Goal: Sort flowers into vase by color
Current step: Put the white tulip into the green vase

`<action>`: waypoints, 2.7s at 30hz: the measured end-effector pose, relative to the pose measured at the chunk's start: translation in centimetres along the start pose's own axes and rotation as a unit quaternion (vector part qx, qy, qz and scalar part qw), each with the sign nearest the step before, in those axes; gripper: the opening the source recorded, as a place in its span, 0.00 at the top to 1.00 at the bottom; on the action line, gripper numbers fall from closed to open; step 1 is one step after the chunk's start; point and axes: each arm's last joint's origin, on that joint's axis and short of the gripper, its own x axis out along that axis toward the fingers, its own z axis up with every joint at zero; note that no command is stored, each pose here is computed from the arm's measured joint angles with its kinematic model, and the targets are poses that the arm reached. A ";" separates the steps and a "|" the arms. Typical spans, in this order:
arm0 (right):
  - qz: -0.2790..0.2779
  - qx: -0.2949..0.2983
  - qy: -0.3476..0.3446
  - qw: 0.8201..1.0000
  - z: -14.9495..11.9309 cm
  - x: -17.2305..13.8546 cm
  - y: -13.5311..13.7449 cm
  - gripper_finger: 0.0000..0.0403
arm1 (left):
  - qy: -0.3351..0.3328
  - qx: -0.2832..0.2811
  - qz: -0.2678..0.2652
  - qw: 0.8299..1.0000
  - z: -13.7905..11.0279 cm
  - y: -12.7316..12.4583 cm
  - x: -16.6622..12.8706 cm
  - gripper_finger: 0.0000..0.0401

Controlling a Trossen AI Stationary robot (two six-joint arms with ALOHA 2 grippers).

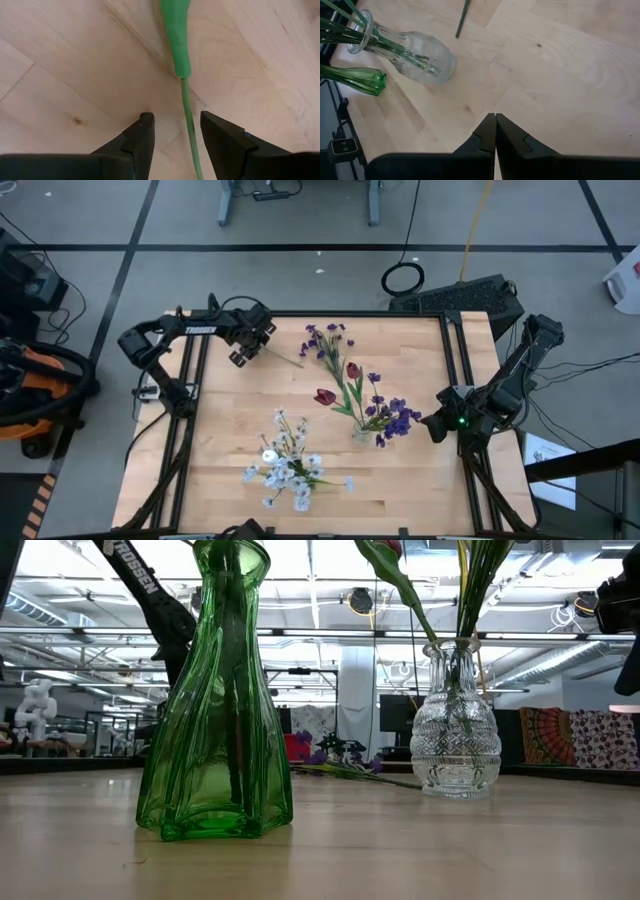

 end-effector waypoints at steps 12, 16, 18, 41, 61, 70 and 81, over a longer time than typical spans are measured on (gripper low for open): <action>0.003 0.009 0.001 1.000 0.0 0.0 0.1 1.00 | 0.067 0.012 0.038 0.997 2.0 0.7 0.1 0.69; 0.003 0.018 0.002 1.000 0.0 0.0 0.1 1.00 | 0.091 0.033 0.044 0.994 2.2 1.0 0.2 0.82; 0.003 0.019 0.002 1.000 0.0 0.0 0.1 1.00 | 0.094 0.054 0.046 0.993 1.9 1.0 0.2 0.91; 0.003 -0.069 0.003 0.998 0.0 0.0 0.1 1.00 | -0.039 0.509 -0.315 0.800 -5.2 2.1 -15.3 0.98; 0.015 -0.076 0.018 0.997 -0.2 0.0 0.4 1.00 | -0.107 0.630 -0.456 0.620 -11.9 12.9 -16.6 1.00; 0.029 -0.043 0.021 0.998 -0.2 0.0 0.7 1.00 | -0.052 0.667 -0.496 0.553 -11.5 18.2 -17.4 1.00; 0.030 0.026 0.023 0.999 -0.3 0.0 0.7 1.00 | 0.068 0.685 -0.568 0.452 -9.8 22.2 -20.0 1.00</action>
